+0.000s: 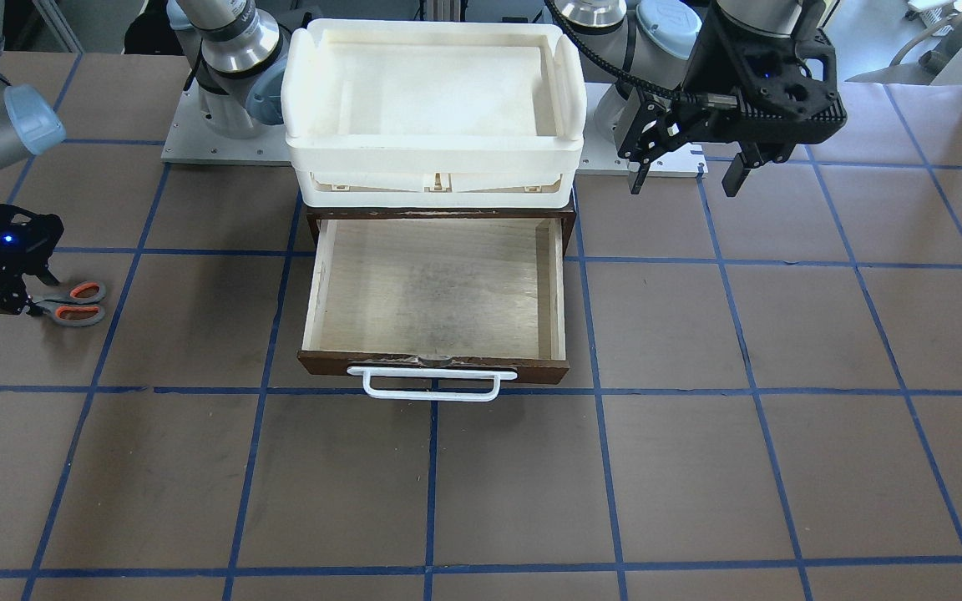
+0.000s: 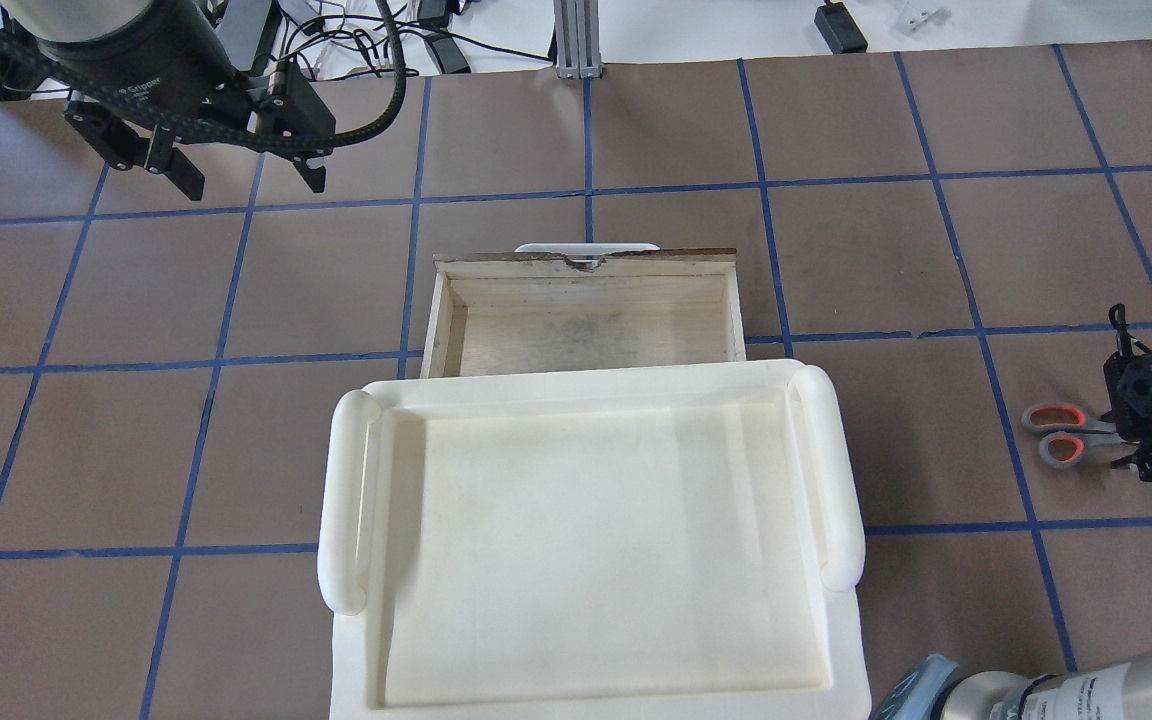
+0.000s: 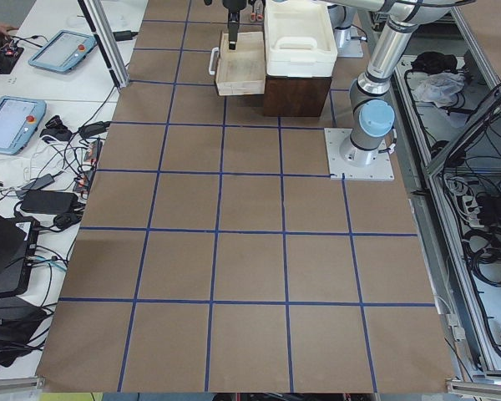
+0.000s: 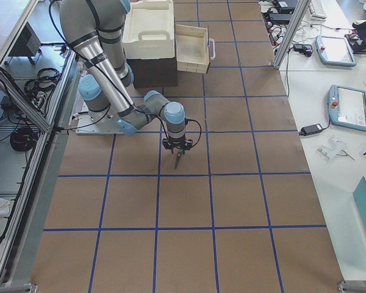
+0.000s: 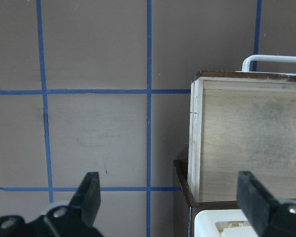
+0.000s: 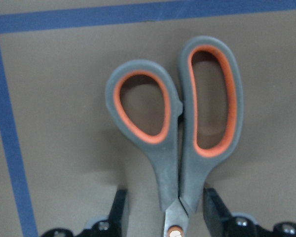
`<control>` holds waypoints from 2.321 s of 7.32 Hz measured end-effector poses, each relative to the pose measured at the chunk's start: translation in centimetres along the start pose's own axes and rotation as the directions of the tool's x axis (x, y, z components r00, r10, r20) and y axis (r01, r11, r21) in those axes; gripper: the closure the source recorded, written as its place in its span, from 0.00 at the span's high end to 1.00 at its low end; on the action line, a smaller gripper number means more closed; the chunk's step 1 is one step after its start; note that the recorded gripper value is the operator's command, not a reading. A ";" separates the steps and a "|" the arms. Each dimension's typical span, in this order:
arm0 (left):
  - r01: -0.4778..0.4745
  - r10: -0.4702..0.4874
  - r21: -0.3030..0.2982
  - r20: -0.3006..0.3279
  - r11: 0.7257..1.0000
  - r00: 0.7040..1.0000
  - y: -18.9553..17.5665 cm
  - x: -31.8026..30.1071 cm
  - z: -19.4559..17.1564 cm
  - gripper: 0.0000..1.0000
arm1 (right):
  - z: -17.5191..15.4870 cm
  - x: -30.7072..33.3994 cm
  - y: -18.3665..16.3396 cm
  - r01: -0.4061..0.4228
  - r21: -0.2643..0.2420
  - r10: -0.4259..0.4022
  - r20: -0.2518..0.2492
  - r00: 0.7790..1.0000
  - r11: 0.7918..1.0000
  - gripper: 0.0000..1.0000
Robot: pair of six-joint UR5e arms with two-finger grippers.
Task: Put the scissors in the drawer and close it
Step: 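Lower the right gripper and close it on the scissors handles, then lift the scissors with the right gripper and carry them over the drawer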
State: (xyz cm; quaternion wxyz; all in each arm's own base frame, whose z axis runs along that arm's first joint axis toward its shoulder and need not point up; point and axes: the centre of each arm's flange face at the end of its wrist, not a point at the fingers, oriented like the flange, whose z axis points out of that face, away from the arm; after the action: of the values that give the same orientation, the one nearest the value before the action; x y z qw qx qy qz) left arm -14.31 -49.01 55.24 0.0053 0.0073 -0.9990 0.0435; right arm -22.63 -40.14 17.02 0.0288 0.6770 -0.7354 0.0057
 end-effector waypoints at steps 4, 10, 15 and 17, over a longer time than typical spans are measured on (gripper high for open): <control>0.001 -0.001 -0.005 0.001 1.000 1.000 0.0 -0.1 0.1 1.00 | 0.0 0.1 0.0 0.001 -0.001 -0.001 -0.001 1.000 1.000 0.17; -0.001 0.000 -0.007 -0.004 1.000 1.000 -0.3 0.3 0.4 1.00 | -2.2 1.6 1.4 -0.006 -0.019 0.005 -0.015 1.000 1.000 0.04; -0.001 0.001 -0.005 -0.008 1.000 1.000 -0.1 0.3 0.2 1.00 | -12.7 9.8 -2.0 0.020 -0.014 -0.020 0.034 0.999 1.000 0.00; -0.003 0.003 -0.005 -0.007 1.000 1.000 -0.1 0.4 0.2 1.00 | -19.8 13.3 -9.7 0.047 -0.070 -0.043 0.051 0.998 0.996 0.00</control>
State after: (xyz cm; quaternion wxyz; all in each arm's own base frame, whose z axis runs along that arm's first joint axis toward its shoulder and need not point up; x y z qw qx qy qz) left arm -14.68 -49.11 55.06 0.0089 0.0058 -0.9991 0.0409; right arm -13.36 -53.27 37.11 0.0350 0.6919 -0.7201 -0.0378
